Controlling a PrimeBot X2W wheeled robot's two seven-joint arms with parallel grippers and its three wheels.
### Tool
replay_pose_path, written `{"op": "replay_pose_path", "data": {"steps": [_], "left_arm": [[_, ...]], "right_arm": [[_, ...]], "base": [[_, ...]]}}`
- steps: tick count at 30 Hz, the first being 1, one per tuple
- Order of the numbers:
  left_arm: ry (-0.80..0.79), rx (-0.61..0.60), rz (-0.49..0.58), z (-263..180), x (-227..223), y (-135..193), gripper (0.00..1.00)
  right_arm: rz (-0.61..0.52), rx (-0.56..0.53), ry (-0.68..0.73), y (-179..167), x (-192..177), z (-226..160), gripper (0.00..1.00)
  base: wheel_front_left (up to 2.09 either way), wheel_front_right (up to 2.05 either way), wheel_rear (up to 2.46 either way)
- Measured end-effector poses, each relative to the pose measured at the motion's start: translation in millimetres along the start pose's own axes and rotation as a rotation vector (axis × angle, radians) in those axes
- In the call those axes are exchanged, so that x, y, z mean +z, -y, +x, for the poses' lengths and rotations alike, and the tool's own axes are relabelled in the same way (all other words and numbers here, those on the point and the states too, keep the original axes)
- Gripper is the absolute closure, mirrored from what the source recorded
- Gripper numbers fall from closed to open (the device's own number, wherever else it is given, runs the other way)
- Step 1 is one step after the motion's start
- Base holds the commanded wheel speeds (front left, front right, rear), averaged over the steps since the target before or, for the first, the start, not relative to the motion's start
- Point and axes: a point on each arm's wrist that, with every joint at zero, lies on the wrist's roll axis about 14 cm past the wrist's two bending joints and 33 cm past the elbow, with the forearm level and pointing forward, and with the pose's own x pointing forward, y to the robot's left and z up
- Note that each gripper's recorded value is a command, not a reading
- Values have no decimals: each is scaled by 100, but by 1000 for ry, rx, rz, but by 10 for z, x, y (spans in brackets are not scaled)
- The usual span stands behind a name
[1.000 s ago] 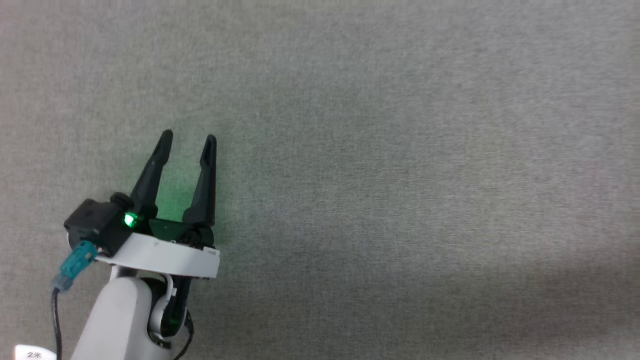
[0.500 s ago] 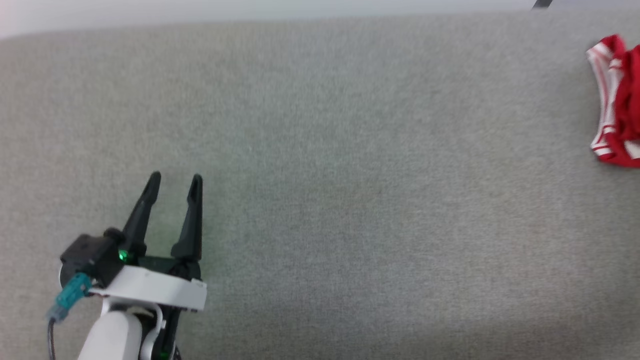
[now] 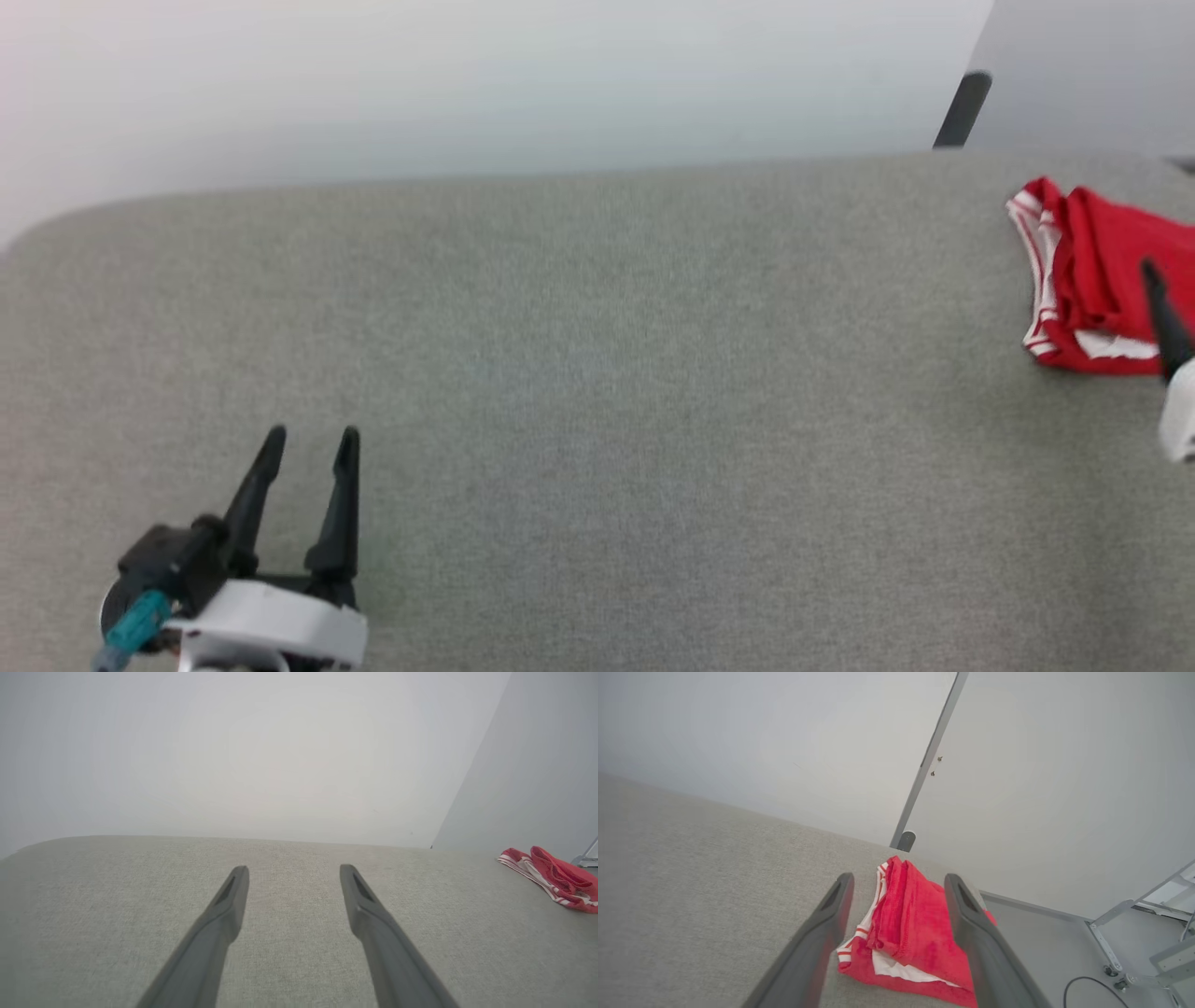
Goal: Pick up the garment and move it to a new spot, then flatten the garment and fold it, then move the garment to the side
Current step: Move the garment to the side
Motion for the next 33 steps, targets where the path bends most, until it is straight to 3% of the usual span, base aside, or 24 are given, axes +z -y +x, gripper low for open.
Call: {"op": "replay_pose_path", "data": {"steps": [15, 33], "left_arm": [[69, 128, 29, -556, 290, -329, 0], [107, 230, 47, -954, 425, -582, 0]], "right_arm": [[132, 50, 167, -406, 52, -492, 0], [256, 94, 153, -943, -174, -810, 0]], "base": [[0, 0, 0], [0, 0, 0]]}}
